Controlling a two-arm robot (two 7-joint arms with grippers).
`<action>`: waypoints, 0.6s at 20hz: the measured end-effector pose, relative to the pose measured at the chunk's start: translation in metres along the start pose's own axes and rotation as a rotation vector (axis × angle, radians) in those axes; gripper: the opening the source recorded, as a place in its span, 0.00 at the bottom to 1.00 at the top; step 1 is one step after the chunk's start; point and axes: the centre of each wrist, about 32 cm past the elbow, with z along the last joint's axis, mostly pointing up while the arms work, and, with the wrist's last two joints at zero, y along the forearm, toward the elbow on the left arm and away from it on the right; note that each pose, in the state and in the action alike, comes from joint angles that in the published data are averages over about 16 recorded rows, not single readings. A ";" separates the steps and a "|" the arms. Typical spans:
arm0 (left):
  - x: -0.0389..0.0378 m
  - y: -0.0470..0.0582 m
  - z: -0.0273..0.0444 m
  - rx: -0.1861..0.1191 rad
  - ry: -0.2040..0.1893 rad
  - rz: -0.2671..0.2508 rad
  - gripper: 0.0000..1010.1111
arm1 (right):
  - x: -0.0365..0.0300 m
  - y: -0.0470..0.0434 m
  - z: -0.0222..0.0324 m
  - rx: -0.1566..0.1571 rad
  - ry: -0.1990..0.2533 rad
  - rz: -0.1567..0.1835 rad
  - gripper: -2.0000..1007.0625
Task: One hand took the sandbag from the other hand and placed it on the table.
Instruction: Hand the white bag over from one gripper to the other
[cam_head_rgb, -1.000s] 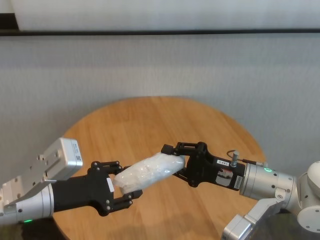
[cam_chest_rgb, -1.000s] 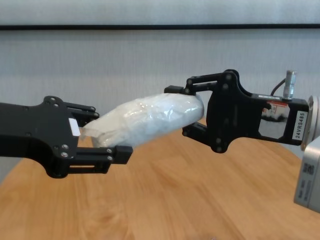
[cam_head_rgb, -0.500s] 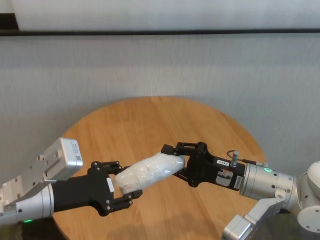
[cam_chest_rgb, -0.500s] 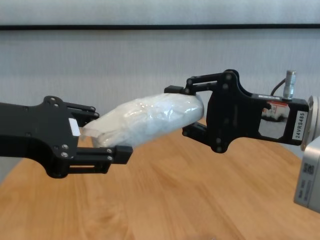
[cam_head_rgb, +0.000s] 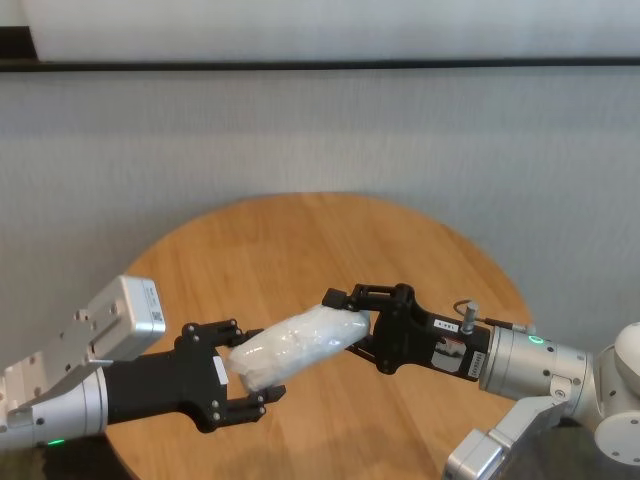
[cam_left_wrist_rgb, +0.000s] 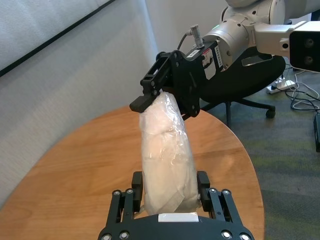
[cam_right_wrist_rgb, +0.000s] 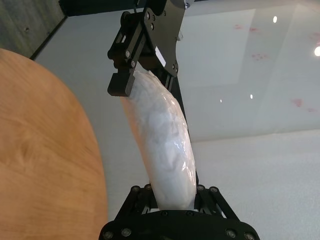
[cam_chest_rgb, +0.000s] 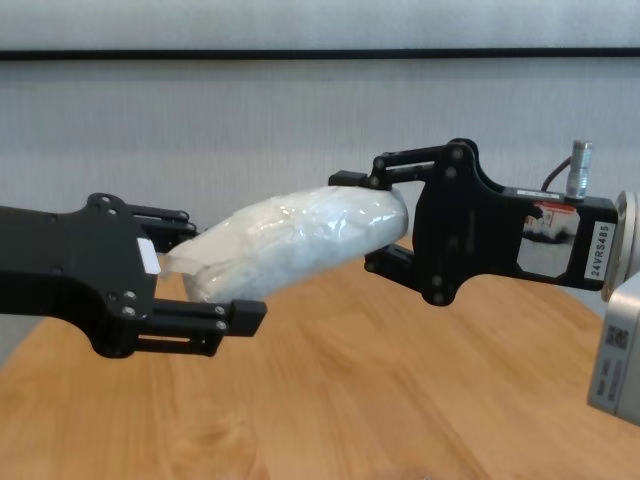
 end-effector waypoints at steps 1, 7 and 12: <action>0.0000 0.000 0.0000 0.000 0.000 0.000 0.72 | 0.0000 0.0000 0.0000 0.000 0.000 0.000 0.31; 0.0000 0.000 0.0000 0.000 0.000 0.000 0.87 | 0.0000 0.0000 0.0000 0.000 0.000 0.000 0.31; 0.0000 0.000 0.0000 0.000 0.000 0.000 0.96 | 0.0000 0.0000 0.0000 0.000 0.000 0.000 0.31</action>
